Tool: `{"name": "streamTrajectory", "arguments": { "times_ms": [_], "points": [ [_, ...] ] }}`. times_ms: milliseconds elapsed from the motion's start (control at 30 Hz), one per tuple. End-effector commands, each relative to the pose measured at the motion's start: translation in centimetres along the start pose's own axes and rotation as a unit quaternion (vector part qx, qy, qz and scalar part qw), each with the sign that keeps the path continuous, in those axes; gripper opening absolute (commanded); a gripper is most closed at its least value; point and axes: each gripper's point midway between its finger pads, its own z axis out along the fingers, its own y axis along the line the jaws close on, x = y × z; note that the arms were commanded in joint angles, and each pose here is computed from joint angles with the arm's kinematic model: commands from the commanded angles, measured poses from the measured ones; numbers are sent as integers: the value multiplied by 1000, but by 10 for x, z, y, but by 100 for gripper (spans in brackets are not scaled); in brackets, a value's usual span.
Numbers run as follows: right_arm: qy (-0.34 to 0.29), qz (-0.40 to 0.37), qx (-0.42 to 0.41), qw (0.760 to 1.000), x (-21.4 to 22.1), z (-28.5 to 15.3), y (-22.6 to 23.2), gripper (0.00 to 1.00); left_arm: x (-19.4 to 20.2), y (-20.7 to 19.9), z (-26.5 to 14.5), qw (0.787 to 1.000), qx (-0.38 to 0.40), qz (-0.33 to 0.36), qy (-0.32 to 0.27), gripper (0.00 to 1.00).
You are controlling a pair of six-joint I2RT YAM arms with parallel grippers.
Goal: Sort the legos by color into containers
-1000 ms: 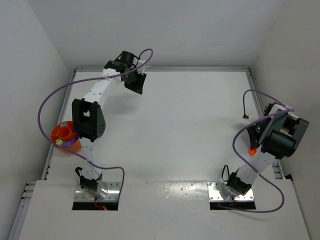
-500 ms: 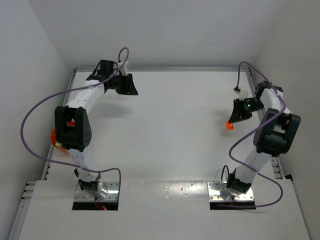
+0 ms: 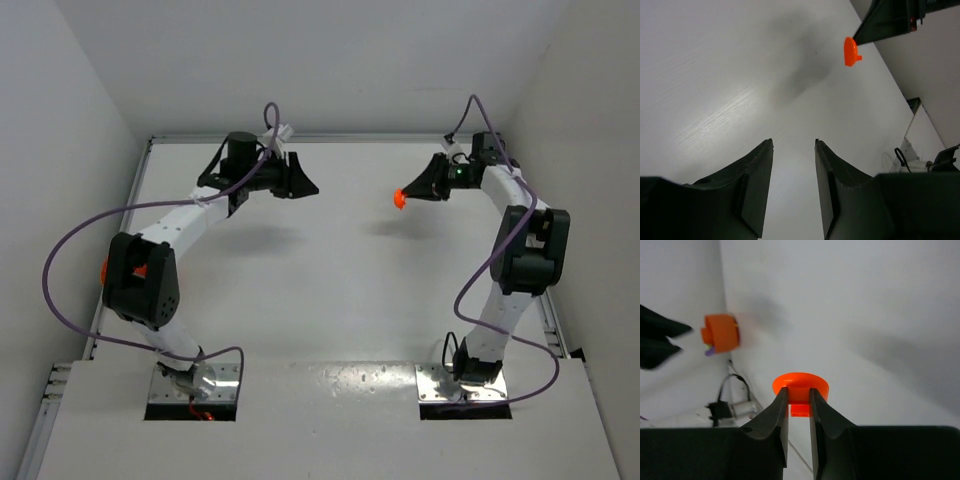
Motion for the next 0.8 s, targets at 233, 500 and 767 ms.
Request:
{"name": "streamTrajectory", "arguments": {
  "times_ms": [233,500,767],
  "points": [
    [-76,95,-86,989,-60,32,76,6,-25,-64,49,997,59,-13,-52,46],
    [-70,90,-75,991,-53,46,88,6,-42,-77,74,993,87,-31,-69,60],
    [-73,68,-92,991,-51,43,106,6,-43,-77,84,993,88,-38,-72,60]
  ]
}}
